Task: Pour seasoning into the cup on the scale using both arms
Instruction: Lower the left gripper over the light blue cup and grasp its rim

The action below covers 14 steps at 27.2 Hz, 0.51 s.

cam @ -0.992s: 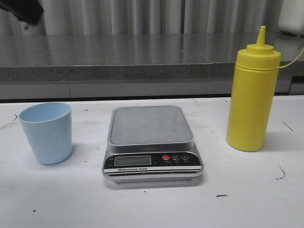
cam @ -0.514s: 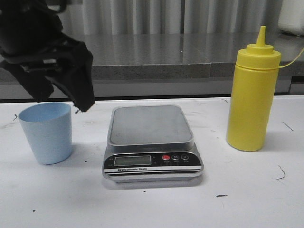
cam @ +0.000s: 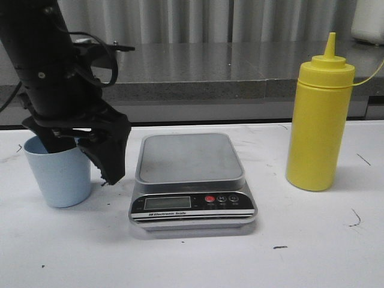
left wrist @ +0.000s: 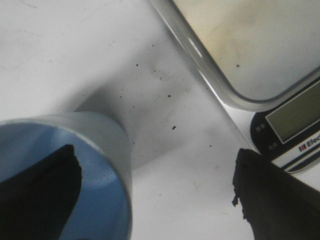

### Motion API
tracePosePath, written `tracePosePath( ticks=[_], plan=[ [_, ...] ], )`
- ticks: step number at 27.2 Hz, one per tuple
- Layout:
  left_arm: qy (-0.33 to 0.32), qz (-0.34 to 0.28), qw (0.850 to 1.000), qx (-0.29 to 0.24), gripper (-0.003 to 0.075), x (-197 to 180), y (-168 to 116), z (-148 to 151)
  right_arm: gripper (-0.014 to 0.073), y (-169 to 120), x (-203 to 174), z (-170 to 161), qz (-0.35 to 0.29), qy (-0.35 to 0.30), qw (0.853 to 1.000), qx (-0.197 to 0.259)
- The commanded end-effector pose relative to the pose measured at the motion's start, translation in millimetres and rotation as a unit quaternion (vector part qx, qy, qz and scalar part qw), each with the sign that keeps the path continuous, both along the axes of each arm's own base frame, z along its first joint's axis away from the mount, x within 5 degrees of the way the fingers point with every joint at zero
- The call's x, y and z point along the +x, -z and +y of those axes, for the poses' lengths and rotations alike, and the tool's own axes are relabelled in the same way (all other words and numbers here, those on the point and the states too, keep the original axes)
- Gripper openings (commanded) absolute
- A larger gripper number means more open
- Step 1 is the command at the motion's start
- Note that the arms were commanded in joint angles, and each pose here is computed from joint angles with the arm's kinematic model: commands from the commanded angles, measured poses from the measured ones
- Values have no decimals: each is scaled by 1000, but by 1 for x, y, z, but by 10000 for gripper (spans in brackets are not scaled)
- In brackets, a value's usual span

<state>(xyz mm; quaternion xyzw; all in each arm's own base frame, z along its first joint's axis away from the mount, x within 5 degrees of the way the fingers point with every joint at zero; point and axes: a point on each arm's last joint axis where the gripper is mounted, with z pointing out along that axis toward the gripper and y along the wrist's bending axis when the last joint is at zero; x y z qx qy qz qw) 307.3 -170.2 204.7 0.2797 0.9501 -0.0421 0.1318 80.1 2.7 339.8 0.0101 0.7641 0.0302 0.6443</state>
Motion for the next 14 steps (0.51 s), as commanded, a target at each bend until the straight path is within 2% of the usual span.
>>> tracePosePath(
  ticks=[1, 3, 6, 14],
  plan=[
    [-1, -34, 999, -20, 570, 4, -18, -5, 631, -18, 1, -1, -51, 3, 999, -2],
    [-1, -33, 999, -20, 529, 5, -18, -5, 631, -18, 1, -1, -51, 3, 999, -2],
    [-1, -33, 999, -20, 421, 5, -18, -5, 631, -18, 1, -1, -51, 3, 999, -2],
    [1, -34, 999, -16, 9, 5, -19, -4, 631, -18, 1, -1, -51, 3, 999, -2]
  ],
)
